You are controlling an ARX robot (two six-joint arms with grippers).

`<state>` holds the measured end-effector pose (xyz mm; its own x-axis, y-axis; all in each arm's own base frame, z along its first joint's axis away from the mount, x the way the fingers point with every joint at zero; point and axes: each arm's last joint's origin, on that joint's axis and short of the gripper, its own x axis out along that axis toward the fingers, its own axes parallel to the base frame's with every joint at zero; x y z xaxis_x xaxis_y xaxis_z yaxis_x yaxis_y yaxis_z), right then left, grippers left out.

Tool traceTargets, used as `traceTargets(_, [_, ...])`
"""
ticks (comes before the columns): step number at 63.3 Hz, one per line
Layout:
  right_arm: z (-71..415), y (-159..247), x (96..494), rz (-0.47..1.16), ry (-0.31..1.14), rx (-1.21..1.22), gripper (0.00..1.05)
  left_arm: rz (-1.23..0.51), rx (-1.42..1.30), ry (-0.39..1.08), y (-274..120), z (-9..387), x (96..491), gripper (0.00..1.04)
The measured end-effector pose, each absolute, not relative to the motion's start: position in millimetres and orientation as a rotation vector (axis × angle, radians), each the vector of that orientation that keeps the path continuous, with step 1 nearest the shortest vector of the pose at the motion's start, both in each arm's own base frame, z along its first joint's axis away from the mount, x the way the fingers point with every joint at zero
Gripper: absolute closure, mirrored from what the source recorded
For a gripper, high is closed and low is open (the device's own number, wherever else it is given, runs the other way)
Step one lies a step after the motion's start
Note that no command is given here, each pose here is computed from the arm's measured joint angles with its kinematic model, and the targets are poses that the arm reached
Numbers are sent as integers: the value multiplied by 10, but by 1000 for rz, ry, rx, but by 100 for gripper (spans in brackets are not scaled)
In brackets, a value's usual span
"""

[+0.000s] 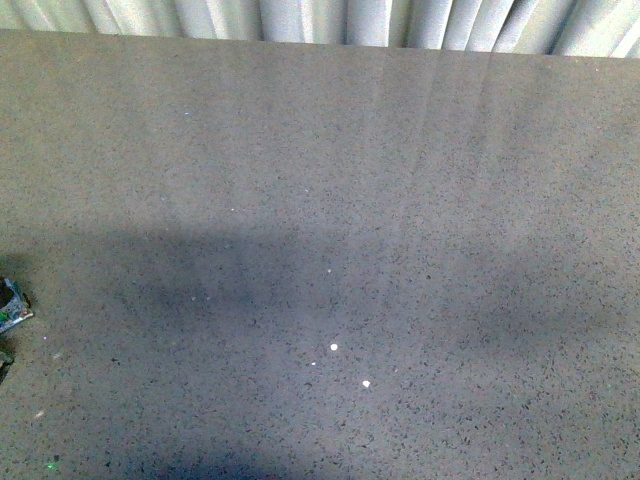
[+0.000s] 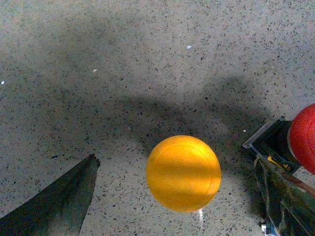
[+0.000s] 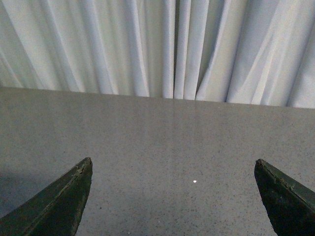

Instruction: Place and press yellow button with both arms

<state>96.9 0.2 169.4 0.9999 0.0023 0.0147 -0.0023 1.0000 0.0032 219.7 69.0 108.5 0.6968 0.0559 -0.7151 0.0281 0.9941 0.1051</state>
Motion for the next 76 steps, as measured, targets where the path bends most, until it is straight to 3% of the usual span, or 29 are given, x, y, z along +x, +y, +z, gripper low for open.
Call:
traceTargets(13, [1694, 2, 969, 2, -15, 3, 9, 21, 113, 805, 691, 1078, 2197, 17])
traceTargets(19, [1694, 2, 969, 2, -15, 3, 9, 20, 113, 809, 688, 1068, 2199, 28])
traceTargets(40, [1694, 2, 969, 2, -15, 3, 9, 19, 117, 805, 682, 1063, 2209, 50])
traceTargets(51, [1694, 2, 969, 2, -15, 3, 9, 19, 121, 800, 678, 1065, 2215, 71])
traceTargets(76, [1694, 2, 969, 2, -15, 3, 9, 16, 126, 797, 671, 1067, 2219, 72])
